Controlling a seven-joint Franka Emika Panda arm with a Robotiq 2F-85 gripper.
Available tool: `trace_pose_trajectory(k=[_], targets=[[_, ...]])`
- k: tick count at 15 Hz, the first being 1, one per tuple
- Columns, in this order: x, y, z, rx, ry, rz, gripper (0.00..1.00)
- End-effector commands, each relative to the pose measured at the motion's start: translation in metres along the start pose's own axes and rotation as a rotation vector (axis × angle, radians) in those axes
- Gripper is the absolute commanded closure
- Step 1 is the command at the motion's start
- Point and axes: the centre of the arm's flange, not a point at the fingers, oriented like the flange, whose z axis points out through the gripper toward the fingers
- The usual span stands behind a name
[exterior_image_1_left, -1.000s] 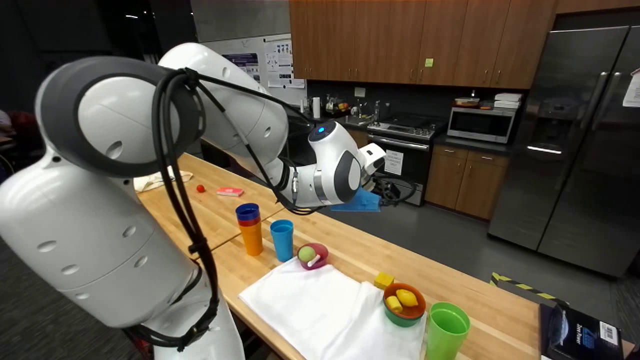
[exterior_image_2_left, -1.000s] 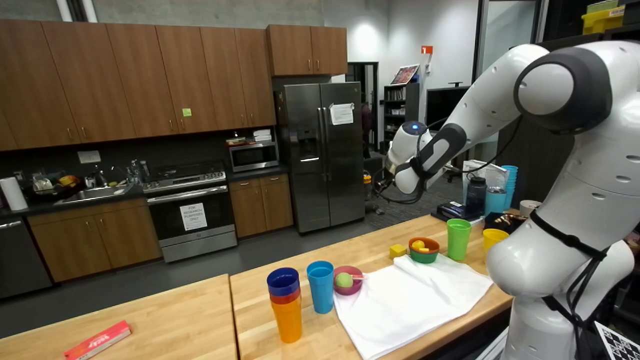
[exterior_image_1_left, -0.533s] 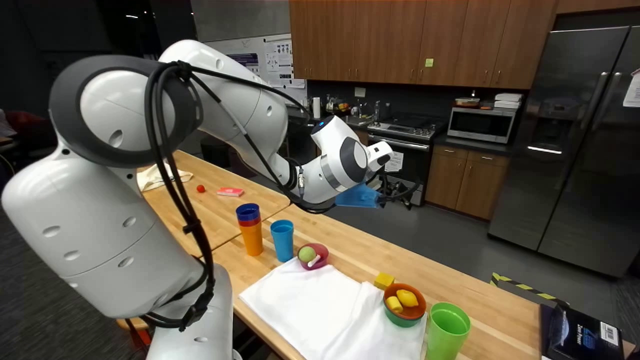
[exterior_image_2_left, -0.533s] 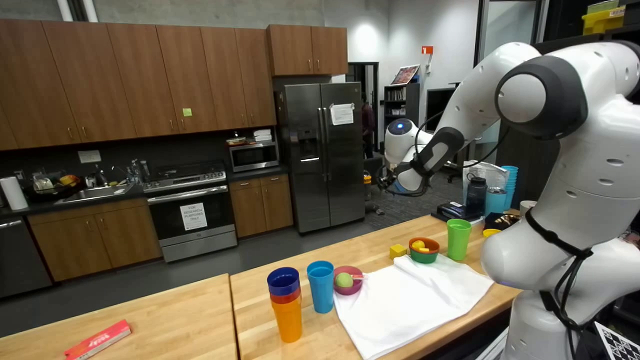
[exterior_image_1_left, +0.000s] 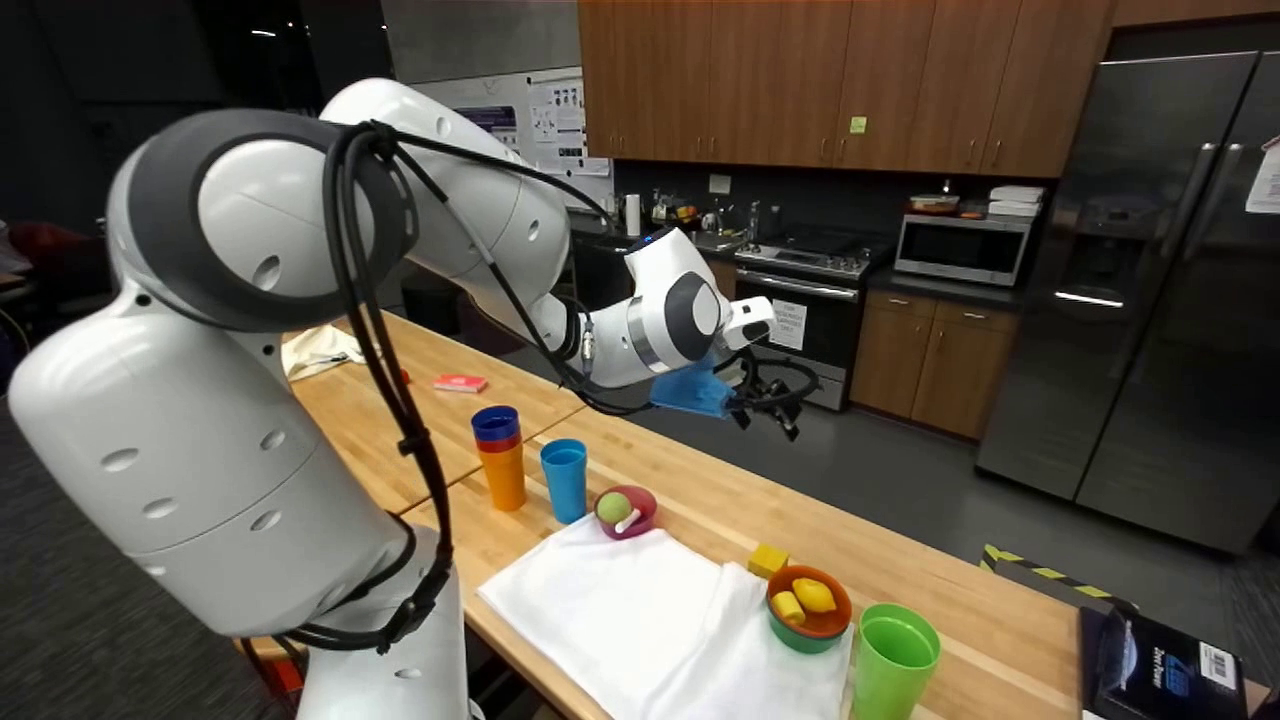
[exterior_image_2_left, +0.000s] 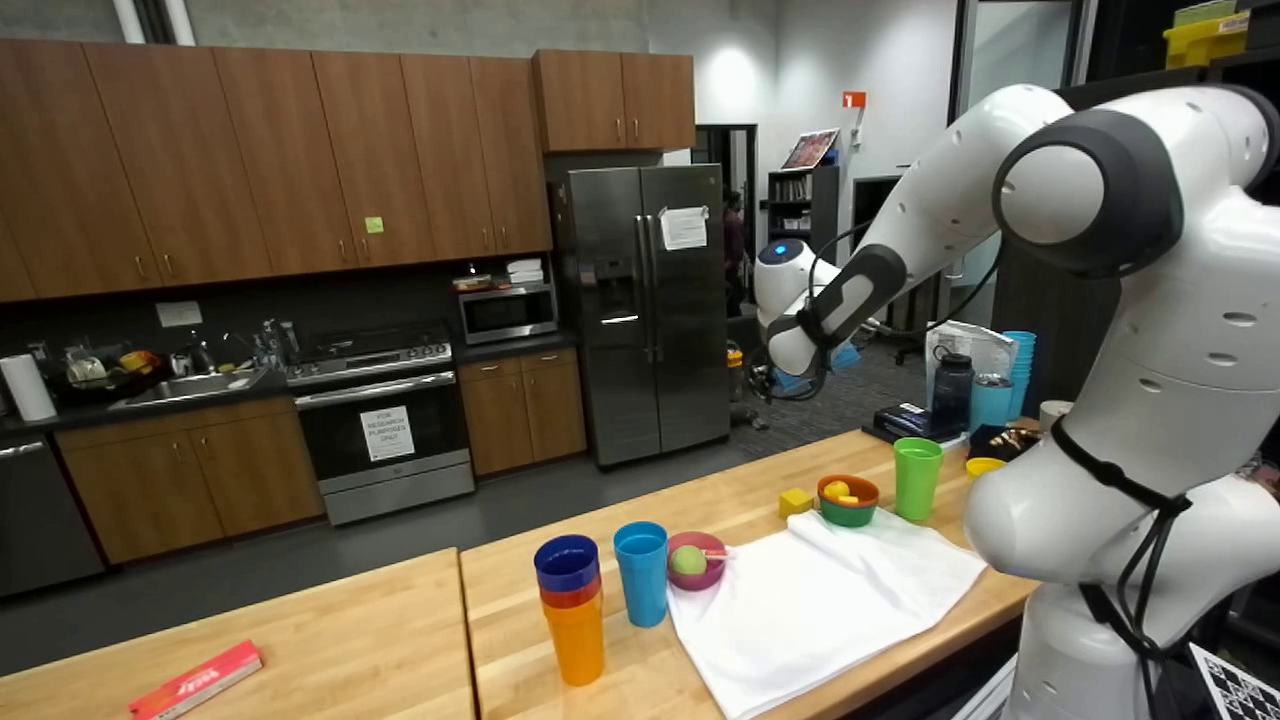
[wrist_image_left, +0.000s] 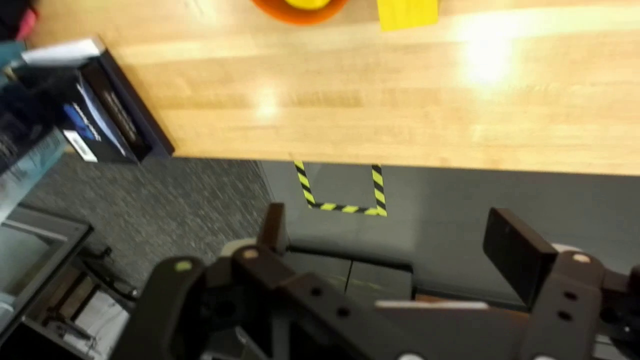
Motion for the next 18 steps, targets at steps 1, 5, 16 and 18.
trace_pose_trajectory(k=[1, 5, 16, 18], targets=[[0.019, -0.009, 0.007, -0.085, -0.174, 0.075, 0.0], [0.023, -0.004, 0.017, -0.239, -0.347, 0.179, 0.0], [-0.022, -0.027, 0.046, -0.316, -0.694, 0.11, 0.0], [-0.022, -0.026, 0.047, -0.316, -0.694, 0.111, 0.0]])
